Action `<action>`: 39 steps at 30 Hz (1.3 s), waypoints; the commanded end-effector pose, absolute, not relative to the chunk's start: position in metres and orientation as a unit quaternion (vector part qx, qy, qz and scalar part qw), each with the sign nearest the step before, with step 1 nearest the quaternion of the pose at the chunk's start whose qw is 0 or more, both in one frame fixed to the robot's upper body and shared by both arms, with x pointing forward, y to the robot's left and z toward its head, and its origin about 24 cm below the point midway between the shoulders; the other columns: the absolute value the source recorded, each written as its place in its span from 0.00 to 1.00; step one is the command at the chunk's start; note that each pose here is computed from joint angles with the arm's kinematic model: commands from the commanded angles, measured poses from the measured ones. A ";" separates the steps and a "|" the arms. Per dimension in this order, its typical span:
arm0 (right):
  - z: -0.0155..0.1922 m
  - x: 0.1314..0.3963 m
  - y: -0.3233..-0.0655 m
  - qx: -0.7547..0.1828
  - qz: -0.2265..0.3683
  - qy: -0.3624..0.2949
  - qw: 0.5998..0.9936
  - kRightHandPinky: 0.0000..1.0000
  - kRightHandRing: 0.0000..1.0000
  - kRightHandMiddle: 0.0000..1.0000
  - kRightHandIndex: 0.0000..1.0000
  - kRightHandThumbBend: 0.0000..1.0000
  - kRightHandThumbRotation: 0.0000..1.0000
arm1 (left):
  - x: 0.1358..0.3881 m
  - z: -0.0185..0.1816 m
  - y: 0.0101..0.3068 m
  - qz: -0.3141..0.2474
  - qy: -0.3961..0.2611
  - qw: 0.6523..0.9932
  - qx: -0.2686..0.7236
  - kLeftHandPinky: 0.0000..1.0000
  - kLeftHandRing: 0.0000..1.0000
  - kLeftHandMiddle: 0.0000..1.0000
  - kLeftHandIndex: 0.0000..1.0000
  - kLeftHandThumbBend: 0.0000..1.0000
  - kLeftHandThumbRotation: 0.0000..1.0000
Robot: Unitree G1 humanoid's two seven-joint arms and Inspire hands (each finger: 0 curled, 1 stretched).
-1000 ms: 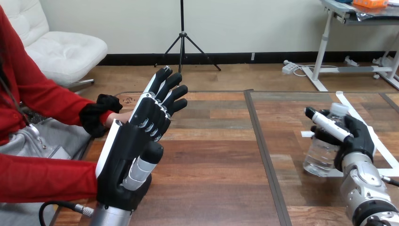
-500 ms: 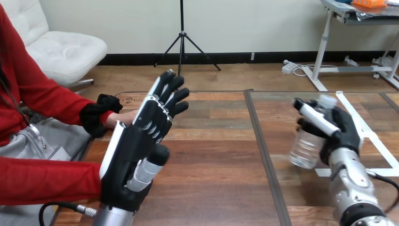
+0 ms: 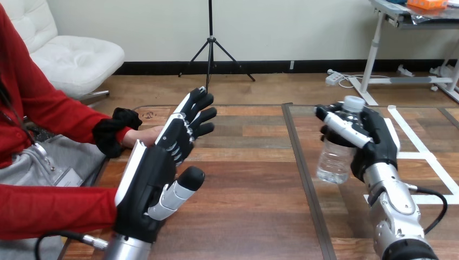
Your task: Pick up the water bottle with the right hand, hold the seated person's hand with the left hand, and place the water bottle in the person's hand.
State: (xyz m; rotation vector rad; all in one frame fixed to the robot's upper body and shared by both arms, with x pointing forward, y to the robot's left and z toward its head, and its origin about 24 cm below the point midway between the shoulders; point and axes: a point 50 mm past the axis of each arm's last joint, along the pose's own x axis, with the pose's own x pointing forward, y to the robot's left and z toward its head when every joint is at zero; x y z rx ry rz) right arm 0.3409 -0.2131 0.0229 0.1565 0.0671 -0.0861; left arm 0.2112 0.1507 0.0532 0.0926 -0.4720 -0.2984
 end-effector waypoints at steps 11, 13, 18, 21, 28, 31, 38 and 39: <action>0.091 0.344 -0.176 0.044 0.066 -0.106 0.991 0.29 0.38 0.45 0.40 0.73 0.00 | 0.244 0.091 0.185 -0.095 -0.311 0.919 0.222 0.95 1.00 1.00 1.00 1.00 0.82; 0.093 0.342 -0.172 0.043 0.079 -0.116 0.989 0.29 0.38 0.45 0.40 0.74 0.00 | 0.245 0.094 0.189 -0.093 -0.308 0.914 0.245 0.96 1.00 1.00 1.00 1.00 0.83; 0.096 0.338 -0.163 0.051 0.098 -0.127 0.986 0.30 0.38 0.45 0.41 0.75 0.00 | 0.249 0.101 0.196 -0.096 -0.307 0.903 0.283 0.97 1.00 1.00 1.00 1.00 0.84; 0.098 0.335 -0.156 0.054 0.109 -0.134 0.983 0.30 0.37 0.44 0.41 0.77 0.00 | 0.252 0.107 0.202 -0.106 -0.304 0.894 0.313 0.97 1.00 1.00 1.00 1.00 0.84; 0.105 0.330 -0.144 0.057 0.127 -0.142 0.980 0.30 0.35 0.43 0.41 0.81 0.00 | 0.255 0.117 0.215 -0.133 -0.301 0.876 0.352 0.98 1.00 1.00 1.00 1.00 0.81; 0.109 0.328 -0.140 0.059 0.134 -0.146 0.978 0.30 0.35 0.43 0.41 0.81 0.00 | 0.256 0.119 0.222 -0.144 -0.295 0.872 0.364 0.99 1.00 1.00 1.00 1.00 0.77; 0.116 0.325 -0.134 0.061 0.145 -0.156 0.975 0.30 0.35 0.43 0.41 0.80 0.00 | 0.257 0.126 0.236 -0.162 -0.278 0.856 0.404 1.00 1.00 1.00 1.00 1.00 0.70; 0.118 0.325 -0.133 0.063 0.147 -0.158 0.974 0.30 0.35 0.43 0.41 0.80 0.00 | 0.258 0.127 0.239 -0.162 -0.274 0.854 0.412 1.00 1.00 1.00 1.00 1.00 0.69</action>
